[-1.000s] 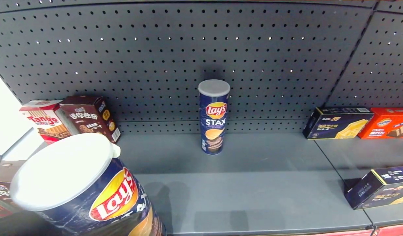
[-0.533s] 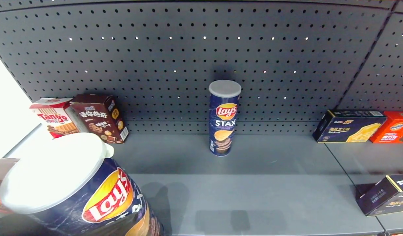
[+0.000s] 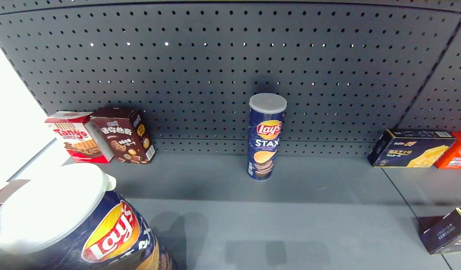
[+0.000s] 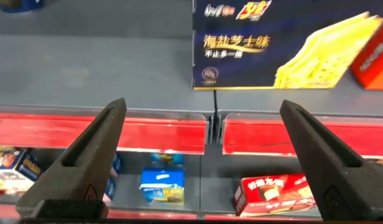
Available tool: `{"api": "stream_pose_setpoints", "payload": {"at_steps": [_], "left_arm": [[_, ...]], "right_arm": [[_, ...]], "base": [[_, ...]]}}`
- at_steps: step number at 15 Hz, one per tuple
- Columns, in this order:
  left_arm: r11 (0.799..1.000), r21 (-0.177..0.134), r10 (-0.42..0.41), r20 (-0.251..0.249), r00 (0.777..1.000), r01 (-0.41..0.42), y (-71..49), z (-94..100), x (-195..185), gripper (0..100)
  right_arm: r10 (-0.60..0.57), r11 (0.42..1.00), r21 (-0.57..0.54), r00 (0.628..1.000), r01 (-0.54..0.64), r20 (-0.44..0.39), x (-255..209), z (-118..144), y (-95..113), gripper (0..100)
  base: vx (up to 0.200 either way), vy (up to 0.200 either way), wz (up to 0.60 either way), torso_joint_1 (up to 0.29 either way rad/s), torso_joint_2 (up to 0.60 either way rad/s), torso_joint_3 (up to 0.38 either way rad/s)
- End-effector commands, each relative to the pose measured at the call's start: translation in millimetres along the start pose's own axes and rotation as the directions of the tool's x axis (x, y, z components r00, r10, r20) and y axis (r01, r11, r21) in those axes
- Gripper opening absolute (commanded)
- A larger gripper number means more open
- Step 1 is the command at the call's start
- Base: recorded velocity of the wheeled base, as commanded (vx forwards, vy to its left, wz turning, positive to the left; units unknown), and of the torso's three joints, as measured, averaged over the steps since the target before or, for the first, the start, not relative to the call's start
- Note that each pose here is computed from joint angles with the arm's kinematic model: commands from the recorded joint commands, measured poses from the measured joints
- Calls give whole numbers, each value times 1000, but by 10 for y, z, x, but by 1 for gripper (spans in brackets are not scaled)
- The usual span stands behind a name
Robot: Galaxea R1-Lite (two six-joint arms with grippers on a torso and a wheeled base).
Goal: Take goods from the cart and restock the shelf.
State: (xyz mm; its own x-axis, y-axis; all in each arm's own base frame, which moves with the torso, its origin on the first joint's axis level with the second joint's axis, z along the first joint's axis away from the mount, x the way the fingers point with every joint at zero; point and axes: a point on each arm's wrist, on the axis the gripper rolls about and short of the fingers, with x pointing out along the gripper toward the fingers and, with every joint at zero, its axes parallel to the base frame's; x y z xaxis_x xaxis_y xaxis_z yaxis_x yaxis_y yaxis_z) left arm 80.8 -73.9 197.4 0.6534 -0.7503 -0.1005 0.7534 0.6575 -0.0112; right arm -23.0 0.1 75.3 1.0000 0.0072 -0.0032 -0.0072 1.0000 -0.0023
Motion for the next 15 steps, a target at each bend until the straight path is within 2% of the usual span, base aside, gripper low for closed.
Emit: {"api": "stream_pose_setpoints", "payload": {"at_steps": [1,2,3,4,5,6,7,8,9,13,15], "left_arm": [[1000,-2,13,-6,1000,-13,8,4,-29,0],[1000,-3,27,-1,1000,-27,21,20,-36,0],[1000,-1,27,11,1000,-27,25,65,-33,0],[1000,0,24,17,1000,-24,24,80,-32,0],[1000,0,24,17,1000,-24,26,86,-26,0],[1000,0,22,33,999,-22,27,135,-20,0],[1000,-5,16,34,999,-16,23,139,-19,0],[1000,-18,11,37,999,-11,19,148,-19,0],[1000,-28,-1,42,999,2,19,155,-26,0],[999,-44,-22,48,999,24,38,182,-24,0],[999,-43,-27,51,998,29,45,229,15,0]], "right_arm": [[-4,1000,-2,1000,4,2,-1,8,0,100],[8,1000,-3,999,-8,46,-39,179,2,100],[71,997,-2,997,-71,-4,112,770,3,100],[152,988,-22,987,-151,45,144,1055,3,100],[186,982,-41,980,-184,63,140,1155,3,100],[285,956,-73,959,-283,13,240,1298,23,100],[336,939,-68,941,-337,-36,322,1349,43,100],[383,919,-59,918,-390,-102,457,1332,87,100],[425,899,-53,895,-435,-132,549,1336,128,100],[520,845,-49,840,-532,-153,1096,1603,401,100],[597,793,-40,787,-609,-154,1265,1710,553,100]], "base": [[0,0,0,0,0,0],[0,0,0,0,0,0],[0,0,0,0,0,0],[0,0,0,0,0,0],[0,0,0,0,0,0],[0,0,0,0,0,0],[0,0,0,0,0,0],[0,0,0,0,0,0],[0,0,0,0,0,0],[0,0,0,0,0,0],[0,0,0,0,0,0]]}}
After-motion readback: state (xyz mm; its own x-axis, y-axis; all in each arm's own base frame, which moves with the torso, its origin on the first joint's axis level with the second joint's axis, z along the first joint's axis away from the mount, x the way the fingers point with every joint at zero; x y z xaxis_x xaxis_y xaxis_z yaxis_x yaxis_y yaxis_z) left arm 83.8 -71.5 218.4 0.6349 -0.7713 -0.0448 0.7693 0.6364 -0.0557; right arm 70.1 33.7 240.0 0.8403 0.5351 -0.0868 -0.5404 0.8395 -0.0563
